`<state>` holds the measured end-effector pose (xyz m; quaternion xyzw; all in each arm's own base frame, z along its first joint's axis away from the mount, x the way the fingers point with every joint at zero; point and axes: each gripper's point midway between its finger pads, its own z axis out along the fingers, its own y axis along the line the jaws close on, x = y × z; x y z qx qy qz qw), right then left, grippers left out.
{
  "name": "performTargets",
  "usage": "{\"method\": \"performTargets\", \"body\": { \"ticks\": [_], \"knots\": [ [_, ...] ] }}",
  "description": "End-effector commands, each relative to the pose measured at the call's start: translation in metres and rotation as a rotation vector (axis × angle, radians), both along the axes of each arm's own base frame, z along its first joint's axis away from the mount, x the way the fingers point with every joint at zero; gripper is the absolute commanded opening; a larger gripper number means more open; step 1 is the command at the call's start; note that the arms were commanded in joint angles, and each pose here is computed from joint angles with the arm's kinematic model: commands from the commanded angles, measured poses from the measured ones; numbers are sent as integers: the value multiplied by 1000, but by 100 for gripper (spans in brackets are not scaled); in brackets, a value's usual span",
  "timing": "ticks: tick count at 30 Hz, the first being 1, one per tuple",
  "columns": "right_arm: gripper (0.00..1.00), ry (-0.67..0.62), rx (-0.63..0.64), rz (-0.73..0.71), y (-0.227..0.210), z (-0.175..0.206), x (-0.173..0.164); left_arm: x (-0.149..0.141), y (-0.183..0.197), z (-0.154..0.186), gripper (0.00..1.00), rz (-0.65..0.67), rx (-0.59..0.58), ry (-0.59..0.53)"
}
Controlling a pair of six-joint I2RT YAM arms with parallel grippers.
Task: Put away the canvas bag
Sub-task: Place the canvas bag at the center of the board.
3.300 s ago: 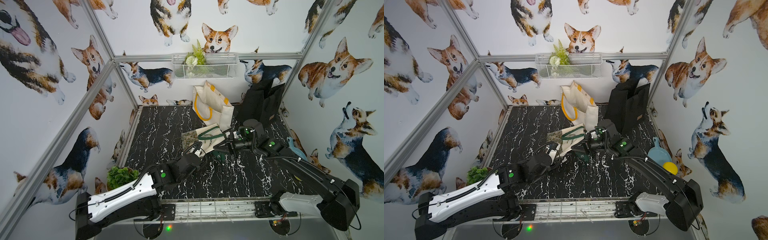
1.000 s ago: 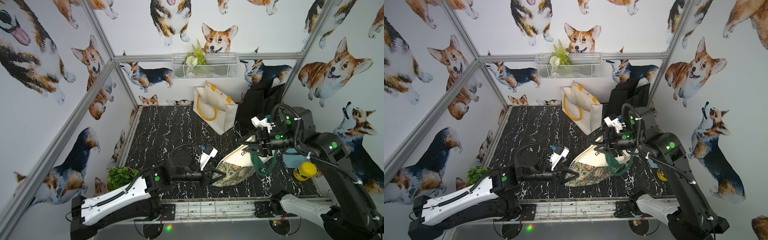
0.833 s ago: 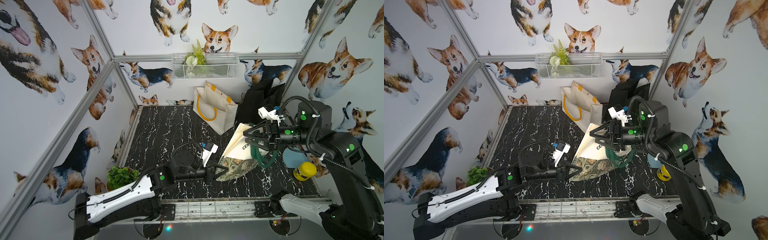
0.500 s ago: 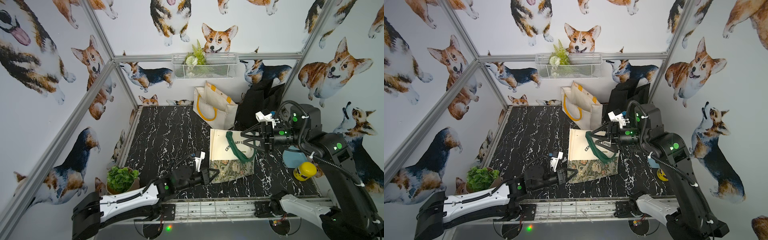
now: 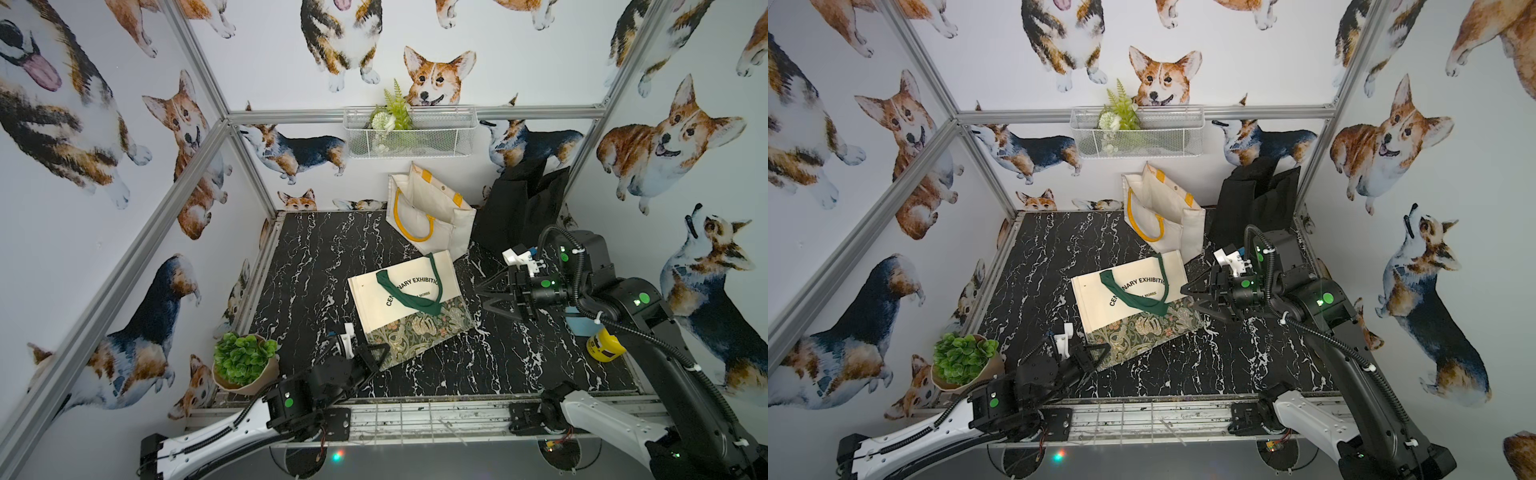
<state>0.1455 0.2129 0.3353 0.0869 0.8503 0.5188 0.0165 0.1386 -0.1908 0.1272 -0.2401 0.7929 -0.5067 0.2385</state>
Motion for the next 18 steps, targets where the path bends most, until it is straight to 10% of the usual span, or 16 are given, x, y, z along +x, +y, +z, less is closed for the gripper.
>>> {"method": "performTargets", "body": {
  "ticks": [1,18],
  "knots": [
    [62,30,-117,-10,-10,-43,0,-5,26,-42,0,93,109,155],
    [67,90,-509,-41,-42,-157,30,-14,9,-46,0,124,267,402]
  ]
}}
